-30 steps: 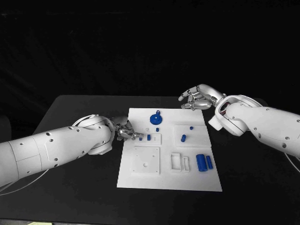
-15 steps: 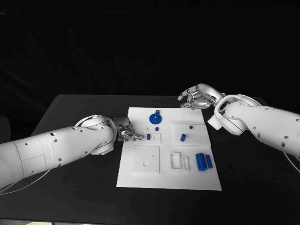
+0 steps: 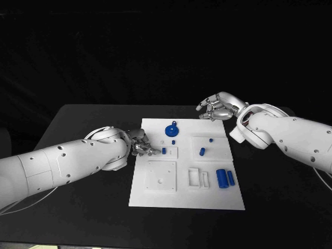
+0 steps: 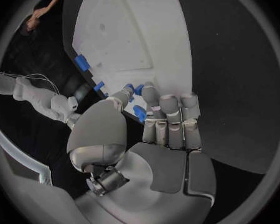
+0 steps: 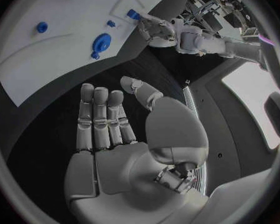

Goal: Assemble the parts on the task board

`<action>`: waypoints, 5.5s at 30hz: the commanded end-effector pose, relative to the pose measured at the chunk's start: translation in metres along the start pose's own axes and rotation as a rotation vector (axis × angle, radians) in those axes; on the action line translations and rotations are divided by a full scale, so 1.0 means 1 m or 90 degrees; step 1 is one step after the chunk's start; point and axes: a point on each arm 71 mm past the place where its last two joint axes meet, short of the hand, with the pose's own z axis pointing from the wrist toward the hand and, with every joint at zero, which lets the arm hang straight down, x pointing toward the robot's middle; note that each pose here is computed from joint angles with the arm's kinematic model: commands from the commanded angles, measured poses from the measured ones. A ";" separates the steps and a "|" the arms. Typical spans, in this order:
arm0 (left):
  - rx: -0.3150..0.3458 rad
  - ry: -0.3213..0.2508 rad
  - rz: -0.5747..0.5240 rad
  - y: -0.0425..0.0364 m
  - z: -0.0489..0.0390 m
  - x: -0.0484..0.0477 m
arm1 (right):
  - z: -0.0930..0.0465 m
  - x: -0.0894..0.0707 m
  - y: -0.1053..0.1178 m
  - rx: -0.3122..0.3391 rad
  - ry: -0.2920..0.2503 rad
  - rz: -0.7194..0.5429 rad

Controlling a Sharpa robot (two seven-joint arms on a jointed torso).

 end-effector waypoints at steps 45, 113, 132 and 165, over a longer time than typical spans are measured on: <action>-0.004 0.041 -0.010 -0.0047 0.0073 0.0049 | 0.001 0.002 0.003 -0.006 0.005 0.003; 0.098 0.004 -0.158 0.0110 -0.0024 -0.0079 | 0.001 0.014 0.012 -0.020 0.033 -0.104; 0.141 -0.064 -0.209 0.0078 -0.0111 -0.0205 | 0.017 0.046 0.035 -0.003 0.061 -0.297; 0.230 -0.102 -0.290 -0.0085 -0.0215 -0.0278 | 0.035 0.123 0.054 -0.126 0.174 -0.478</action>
